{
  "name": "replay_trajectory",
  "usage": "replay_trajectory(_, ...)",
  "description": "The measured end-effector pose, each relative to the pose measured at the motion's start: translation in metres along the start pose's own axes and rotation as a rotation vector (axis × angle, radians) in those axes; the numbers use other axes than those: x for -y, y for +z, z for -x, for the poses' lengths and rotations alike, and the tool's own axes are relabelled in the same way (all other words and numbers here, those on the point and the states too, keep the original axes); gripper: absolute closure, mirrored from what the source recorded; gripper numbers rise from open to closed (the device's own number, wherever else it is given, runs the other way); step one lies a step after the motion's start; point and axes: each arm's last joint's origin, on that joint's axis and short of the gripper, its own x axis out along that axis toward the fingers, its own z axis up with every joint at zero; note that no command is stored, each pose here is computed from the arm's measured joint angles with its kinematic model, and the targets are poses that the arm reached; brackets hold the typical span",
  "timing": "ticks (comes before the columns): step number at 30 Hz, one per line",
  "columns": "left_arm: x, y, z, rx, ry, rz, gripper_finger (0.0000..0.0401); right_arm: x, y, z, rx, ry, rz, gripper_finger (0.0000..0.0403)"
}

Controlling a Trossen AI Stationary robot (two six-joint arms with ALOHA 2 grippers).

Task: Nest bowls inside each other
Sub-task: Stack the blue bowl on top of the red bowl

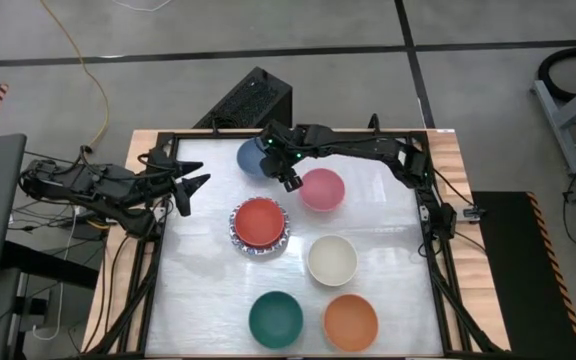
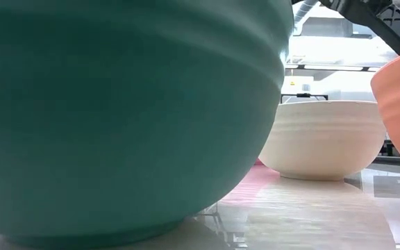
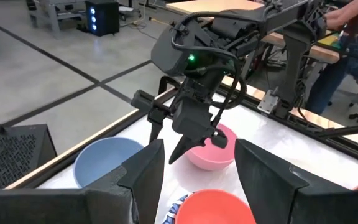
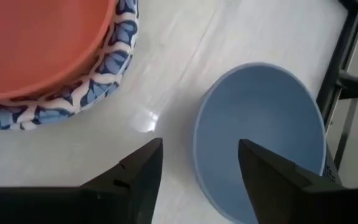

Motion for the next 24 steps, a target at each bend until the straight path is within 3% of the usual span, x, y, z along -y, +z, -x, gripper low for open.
replay_trajectory(12,-0.001,-0.002,0.0,-0.014,0.007,0.014,0.0216,-0.006,-0.016,-0.048,-0.129,-0.001,0.0,0.016)
replay_trajectory(20,-0.001,-0.002,0.0,-0.014,0.011,0.012,0.0216,-0.008,-0.024,-0.057,-0.187,0.018,-0.013,0.0161)
replay_trajectory(24,-0.001,-0.003,0.0,-0.02,0.013,0.006,0.0216,-0.006,-0.024,-0.057,-0.214,-0.025,-0.01,0.0171)
